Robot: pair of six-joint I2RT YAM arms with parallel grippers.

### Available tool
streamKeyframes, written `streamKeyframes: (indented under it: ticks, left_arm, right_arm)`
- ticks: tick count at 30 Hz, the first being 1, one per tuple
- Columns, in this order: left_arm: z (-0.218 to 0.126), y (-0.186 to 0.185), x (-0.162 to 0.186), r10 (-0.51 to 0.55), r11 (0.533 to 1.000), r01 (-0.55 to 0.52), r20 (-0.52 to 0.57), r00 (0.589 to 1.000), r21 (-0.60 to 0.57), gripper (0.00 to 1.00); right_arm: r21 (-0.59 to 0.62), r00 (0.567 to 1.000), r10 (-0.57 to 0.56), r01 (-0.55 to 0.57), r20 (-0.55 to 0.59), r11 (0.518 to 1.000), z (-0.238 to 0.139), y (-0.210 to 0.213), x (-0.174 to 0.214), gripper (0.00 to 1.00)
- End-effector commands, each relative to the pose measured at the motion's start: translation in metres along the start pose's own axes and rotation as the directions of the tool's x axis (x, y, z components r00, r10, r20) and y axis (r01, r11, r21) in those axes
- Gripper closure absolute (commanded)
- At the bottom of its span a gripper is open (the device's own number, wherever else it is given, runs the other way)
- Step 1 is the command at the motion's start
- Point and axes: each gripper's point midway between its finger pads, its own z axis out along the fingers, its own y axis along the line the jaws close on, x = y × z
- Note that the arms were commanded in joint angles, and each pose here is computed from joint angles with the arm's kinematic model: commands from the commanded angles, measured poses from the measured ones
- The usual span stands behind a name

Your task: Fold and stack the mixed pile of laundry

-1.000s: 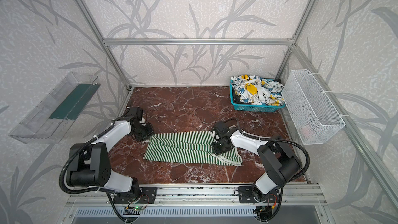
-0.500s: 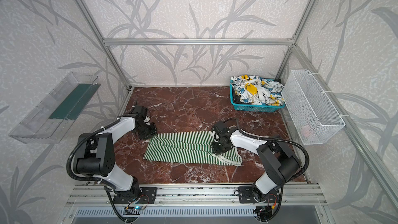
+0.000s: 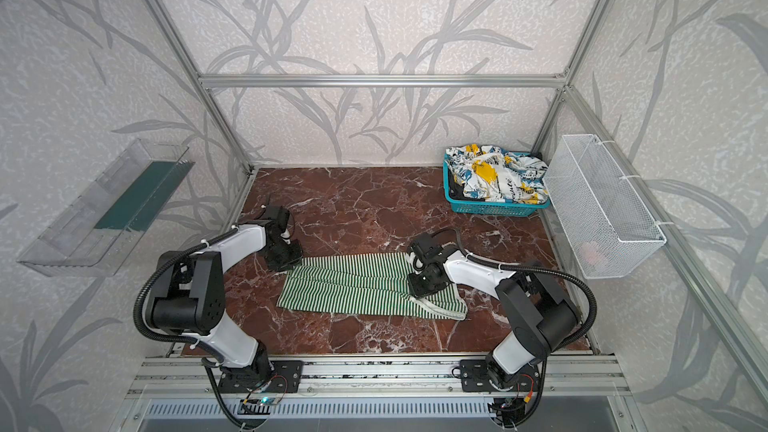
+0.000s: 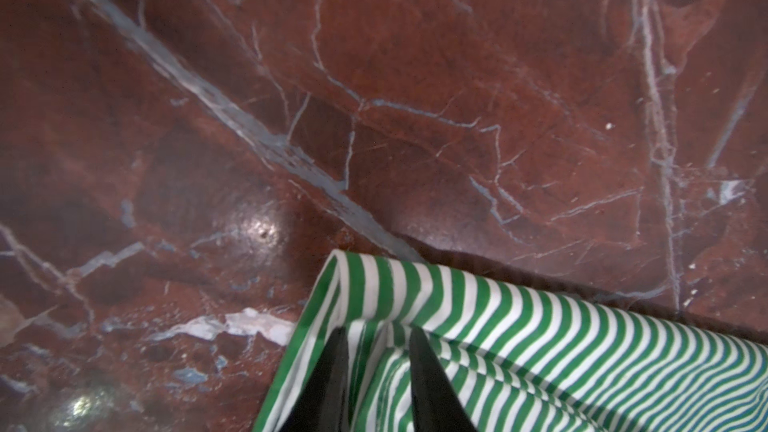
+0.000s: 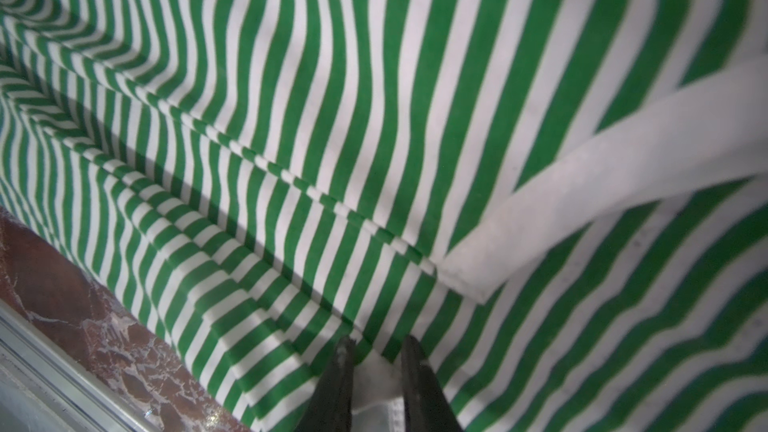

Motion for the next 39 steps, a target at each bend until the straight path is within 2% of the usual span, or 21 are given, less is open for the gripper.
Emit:
streamKeyframes:
  ticks: [1, 8, 16, 23, 30, 34, 39]
  left_arm:
    - [-0.003, 0.001, -0.002, 0.017, 0.999, -0.017, -0.002, 1.0, -0.032, 0.74]
    - [0.002, -0.011, 0.003, 0.035, 0.999, -0.035, -0.016, 0.999, 0.01, 0.82]
    - [-0.007, -0.013, 0.001, 0.04, 0.999, -0.04, 0.0, 0.999, 0.009, 1.0]
    - [-0.035, -0.014, -0.005, 0.04, 0.999, -0.041, 0.058, 0.998, 0.016, 1.0]
    - [-0.083, -0.03, 0.002, 0.077, 0.986, -0.097, 0.142, 0.987, 0.137, 1.0]
    - [-0.092, -0.028, 0.015, 0.094, 0.981, -0.115, 0.141, 0.986, 0.154, 1.0]
    - [-0.087, -0.023, 0.025, 0.094, 0.981, -0.113, 0.127, 0.987, 0.156, 1.0]
  right_arm:
    - [0.006, 1.0, -0.009, 0.009, -0.016, 1.0, 0.001, 0.0, 0.001, 0.77]
    - [0.008, 1.0, -0.01, 0.01, -0.015, 1.0, 0.001, 0.0, 0.0, 0.77]
    - [0.012, 1.0, -0.008, 0.008, -0.021, 1.0, 0.002, -0.001, 0.001, 0.77]
    - [0.024, 1.0, -0.021, 0.021, 0.001, 0.999, -0.009, 0.0, -0.004, 0.77]
    - [0.045, 0.999, -0.036, 0.035, 0.017, 0.998, -0.021, 0.0, -0.009, 0.77]
    - [0.043, 0.999, -0.001, -0.001, 0.053, 0.999, -0.028, -0.001, -0.021, 0.62]
    - [0.045, 0.992, 0.095, -0.098, 0.08, 0.994, -0.032, -0.011, -0.037, 0.55]
